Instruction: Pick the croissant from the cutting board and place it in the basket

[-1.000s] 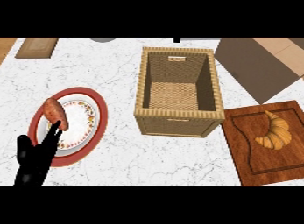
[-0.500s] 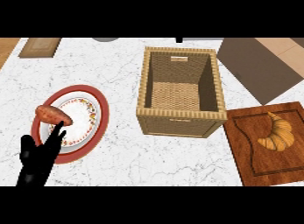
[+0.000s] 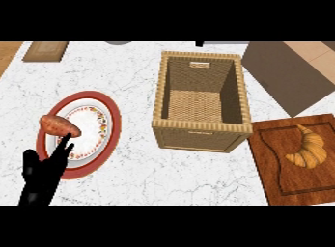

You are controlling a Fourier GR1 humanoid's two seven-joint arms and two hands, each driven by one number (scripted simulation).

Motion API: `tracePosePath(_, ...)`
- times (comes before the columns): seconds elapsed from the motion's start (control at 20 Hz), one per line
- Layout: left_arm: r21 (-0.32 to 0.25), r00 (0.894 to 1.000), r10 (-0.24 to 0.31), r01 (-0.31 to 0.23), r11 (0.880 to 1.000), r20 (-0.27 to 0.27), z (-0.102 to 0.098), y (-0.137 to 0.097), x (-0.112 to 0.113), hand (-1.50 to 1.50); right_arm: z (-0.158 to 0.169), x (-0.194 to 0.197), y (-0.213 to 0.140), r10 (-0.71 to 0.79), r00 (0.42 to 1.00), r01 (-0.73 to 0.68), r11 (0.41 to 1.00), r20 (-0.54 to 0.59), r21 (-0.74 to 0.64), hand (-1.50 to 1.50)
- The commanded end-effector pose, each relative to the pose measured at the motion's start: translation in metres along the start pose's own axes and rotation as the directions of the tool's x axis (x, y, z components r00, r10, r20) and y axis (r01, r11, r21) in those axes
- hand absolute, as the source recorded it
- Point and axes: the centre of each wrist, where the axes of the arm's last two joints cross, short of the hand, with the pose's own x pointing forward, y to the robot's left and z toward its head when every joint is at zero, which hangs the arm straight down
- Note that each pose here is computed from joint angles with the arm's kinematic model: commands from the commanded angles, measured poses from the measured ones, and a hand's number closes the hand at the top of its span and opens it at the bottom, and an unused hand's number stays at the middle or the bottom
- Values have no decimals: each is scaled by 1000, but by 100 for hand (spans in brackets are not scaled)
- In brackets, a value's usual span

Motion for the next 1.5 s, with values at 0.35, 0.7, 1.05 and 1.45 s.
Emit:
tracePosePath(0.35, -2, 995, -5, 5, 1000, -97, 9, 0, -25, 0, -28, -22, 49, 29, 999, -28, 999, -38, 26, -150)
tracePosePath(0.7, -14, 995, -11, 10, 1000, -100, 2, -2, -23, 0, -45, -31, 76, 20, 1000, -19, 999, -18, 36, -150)
tracePosePath(1.05, 1, 996, -12, 12, 1000, -93, -14, -16, -9, 0, -57, -39, 97, 32, 999, -31, 999, -27, 25, -150)
tracePosePath(1.45, 0, 996, 1, -1, 1000, -86, 1, -6, -28, 0, -83, -33, 110, 16, 1000, -15, 1000, -27, 19, -150)
